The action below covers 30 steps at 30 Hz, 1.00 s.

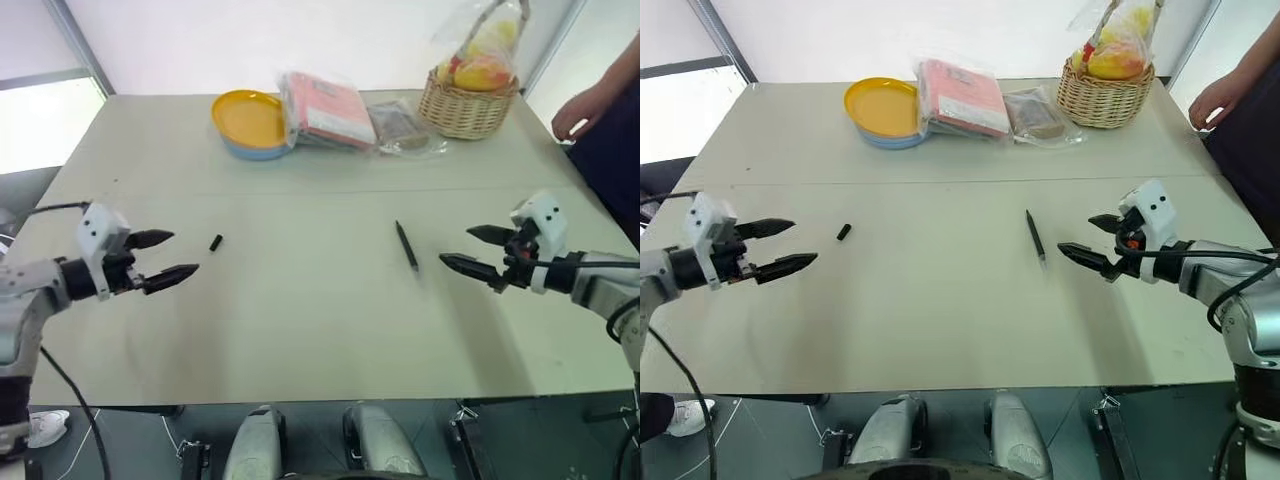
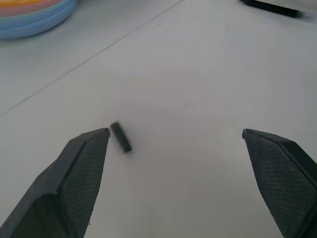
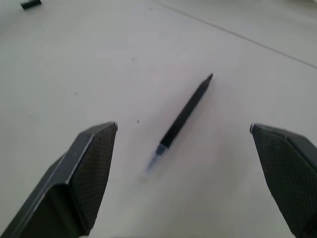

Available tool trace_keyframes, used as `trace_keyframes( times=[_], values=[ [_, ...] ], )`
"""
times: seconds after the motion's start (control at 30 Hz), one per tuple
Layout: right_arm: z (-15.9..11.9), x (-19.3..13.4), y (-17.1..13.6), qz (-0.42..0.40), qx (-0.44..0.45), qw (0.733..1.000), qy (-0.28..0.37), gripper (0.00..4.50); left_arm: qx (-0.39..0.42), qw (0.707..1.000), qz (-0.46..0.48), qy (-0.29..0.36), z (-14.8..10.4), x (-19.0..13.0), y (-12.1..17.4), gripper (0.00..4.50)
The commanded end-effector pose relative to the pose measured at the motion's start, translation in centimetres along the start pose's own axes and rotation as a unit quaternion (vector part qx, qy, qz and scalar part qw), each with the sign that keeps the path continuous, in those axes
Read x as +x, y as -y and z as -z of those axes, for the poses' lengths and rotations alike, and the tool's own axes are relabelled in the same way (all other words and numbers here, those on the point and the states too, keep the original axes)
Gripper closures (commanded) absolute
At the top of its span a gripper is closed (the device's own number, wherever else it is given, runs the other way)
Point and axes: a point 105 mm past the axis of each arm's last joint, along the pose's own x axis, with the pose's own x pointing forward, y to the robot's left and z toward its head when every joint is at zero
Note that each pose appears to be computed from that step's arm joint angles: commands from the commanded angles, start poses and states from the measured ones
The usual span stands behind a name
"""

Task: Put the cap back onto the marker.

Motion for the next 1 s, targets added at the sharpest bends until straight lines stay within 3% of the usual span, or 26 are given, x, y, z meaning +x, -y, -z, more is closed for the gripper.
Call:
trace_keyframes(
  times=[0.03,0.2,0.4,0.7,1.0],
  values=[
    [-1.5,-0.1,-0.2,0.013,-0.019,1.000,0.018,0.05,0.065,0.995,0.077,-0.008,-2.1,1.9,0.0,0.00],
    [-2.1,0.8,0.8,0.096,-0.001,0.995,0.017,0.05,0.105,0.986,0.130,0.011,-4.2,5.3,-0.6,0.00],
    [-3.5,4.6,-2.0,0.156,0.080,0.982,0.064,0.05,0.104,0.983,0.143,0.041,-4.6,7.5,-0.4,0.00],
    [-1.8,8.2,-3.4,0.234,0.123,0.962,0.064,0.05,0.094,0.986,0.128,0.060,-4.4,7.9,-0.5,0.00],
    [0.0,10.4,-4.1,0.234,0.110,0.965,0.041,0.05,0.085,0.989,0.106,0.061,-4.0,7.4,-0.6,0.00]
  ],
)
